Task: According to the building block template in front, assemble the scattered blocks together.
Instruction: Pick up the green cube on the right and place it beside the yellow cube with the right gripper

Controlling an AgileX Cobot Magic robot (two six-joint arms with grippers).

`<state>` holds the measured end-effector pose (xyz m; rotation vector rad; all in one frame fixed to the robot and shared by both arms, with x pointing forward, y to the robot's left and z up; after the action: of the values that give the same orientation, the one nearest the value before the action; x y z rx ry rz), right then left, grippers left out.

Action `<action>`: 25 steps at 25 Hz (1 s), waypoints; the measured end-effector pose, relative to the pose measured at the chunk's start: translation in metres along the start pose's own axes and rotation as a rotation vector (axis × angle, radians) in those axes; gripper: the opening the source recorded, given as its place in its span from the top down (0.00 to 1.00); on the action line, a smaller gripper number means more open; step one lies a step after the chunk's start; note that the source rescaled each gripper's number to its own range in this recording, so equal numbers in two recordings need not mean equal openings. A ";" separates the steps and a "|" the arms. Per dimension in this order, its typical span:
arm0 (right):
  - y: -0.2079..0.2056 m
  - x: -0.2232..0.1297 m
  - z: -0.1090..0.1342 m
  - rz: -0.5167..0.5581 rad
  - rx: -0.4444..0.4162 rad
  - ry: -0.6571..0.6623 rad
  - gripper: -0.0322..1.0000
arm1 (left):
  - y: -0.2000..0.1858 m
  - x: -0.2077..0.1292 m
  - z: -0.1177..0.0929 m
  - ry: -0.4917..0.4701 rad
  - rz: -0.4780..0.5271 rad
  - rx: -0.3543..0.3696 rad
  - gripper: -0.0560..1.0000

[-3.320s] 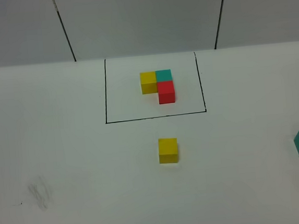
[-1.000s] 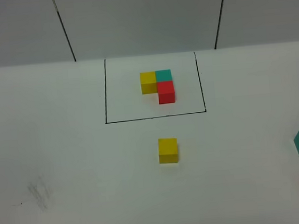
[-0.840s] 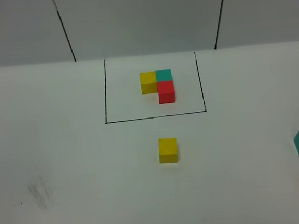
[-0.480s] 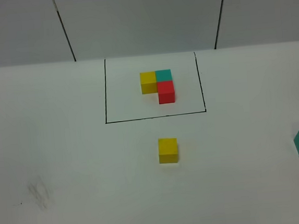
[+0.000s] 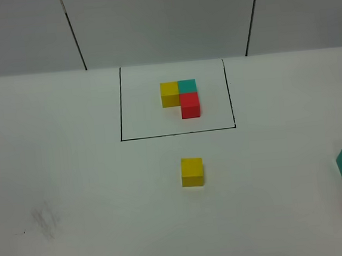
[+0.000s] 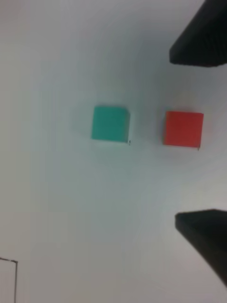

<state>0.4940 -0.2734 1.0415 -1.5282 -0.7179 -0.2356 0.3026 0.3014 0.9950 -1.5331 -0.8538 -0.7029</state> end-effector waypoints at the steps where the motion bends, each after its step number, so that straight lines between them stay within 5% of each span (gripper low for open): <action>1: 0.007 0.004 -0.001 0.025 0.007 0.001 0.50 | 0.000 0.000 0.000 0.000 0.000 0.000 0.14; 13: 0.096 0.018 -0.008 0.233 0.044 0.018 0.50 | 0.000 0.000 0.000 -0.001 0.000 0.000 0.14; 25: 0.171 -0.006 -0.013 0.386 0.023 0.019 0.48 | 0.000 0.000 0.000 -0.001 0.000 0.000 0.14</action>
<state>0.5898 -0.2763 0.8988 -1.6069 -0.3973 0.0481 0.3026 0.3014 0.9950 -1.5335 -0.8545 -0.7023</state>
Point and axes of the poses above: a point on each arm's last joint axis where the gripper is mounted, y pointing out along that axis toward the gripper, z along the wrist's bending axis when the last joint is at zero, x = y × z, the point moved 9 cm from there along y, pointing out along that axis toward the gripper, and after that the axes turned 8 degrees about -y, right-handed, at the moved point
